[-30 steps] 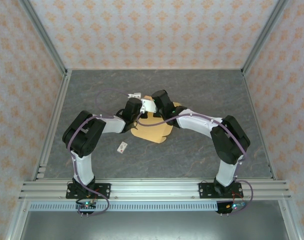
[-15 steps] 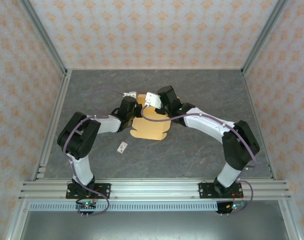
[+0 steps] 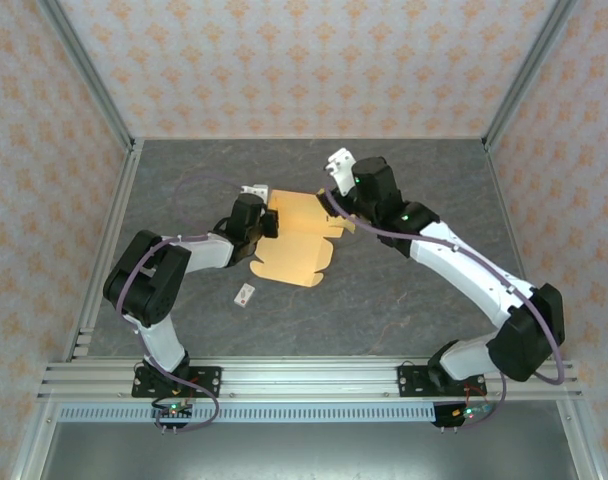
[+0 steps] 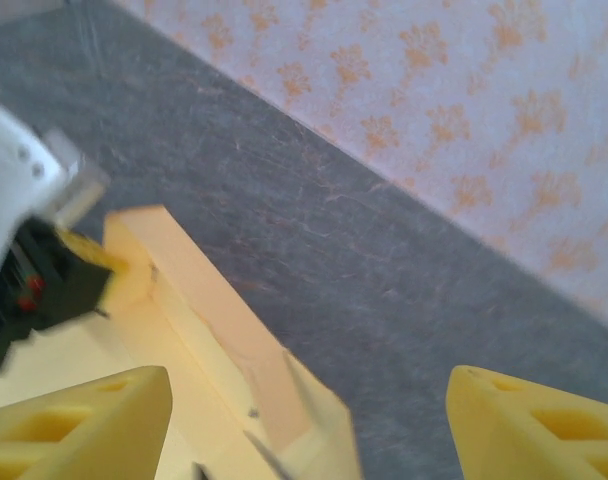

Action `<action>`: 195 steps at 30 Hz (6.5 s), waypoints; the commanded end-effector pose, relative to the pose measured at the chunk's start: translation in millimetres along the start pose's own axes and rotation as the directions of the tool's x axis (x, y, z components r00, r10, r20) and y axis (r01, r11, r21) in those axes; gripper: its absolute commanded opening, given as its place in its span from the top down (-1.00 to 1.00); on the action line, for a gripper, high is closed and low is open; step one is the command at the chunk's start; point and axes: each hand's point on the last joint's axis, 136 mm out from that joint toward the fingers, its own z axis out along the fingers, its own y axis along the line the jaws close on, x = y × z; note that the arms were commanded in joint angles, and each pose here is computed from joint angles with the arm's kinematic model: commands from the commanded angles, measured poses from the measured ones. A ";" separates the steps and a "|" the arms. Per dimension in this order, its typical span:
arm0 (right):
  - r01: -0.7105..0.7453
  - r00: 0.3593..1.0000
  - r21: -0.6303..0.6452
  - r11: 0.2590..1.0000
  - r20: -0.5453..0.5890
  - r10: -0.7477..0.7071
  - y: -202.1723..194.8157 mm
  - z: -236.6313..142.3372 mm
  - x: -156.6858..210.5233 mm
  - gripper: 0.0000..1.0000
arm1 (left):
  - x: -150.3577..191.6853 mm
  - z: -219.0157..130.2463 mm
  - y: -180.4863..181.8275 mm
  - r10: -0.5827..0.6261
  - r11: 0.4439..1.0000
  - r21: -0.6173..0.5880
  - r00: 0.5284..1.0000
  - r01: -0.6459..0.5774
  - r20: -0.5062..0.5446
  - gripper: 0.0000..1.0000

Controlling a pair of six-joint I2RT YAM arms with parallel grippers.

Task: Fold the paper box

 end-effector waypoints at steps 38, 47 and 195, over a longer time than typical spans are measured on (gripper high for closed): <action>-0.820 0.524 0.058 0.570 -0.326 0.787 38.3 90.5 81.5 -0.25 | -10.2 -11.4 -8.9 0.092 0.994 0.049 0.991 -0.097 0.097 1.00; -0.842 0.502 0.040 0.538 -0.306 0.809 39.9 96.2 81.9 -0.15 | -9.4 -10.5 -12.8 0.126 0.992 0.019 0.988 -0.129 0.092 1.00; -0.776 0.630 -0.120 0.619 -0.163 0.759 91.4 134.5 148.7 0.28 | -7.6 -22.8 -6.2 0.011 0.997 -0.082 0.999 -0.007 0.050 1.00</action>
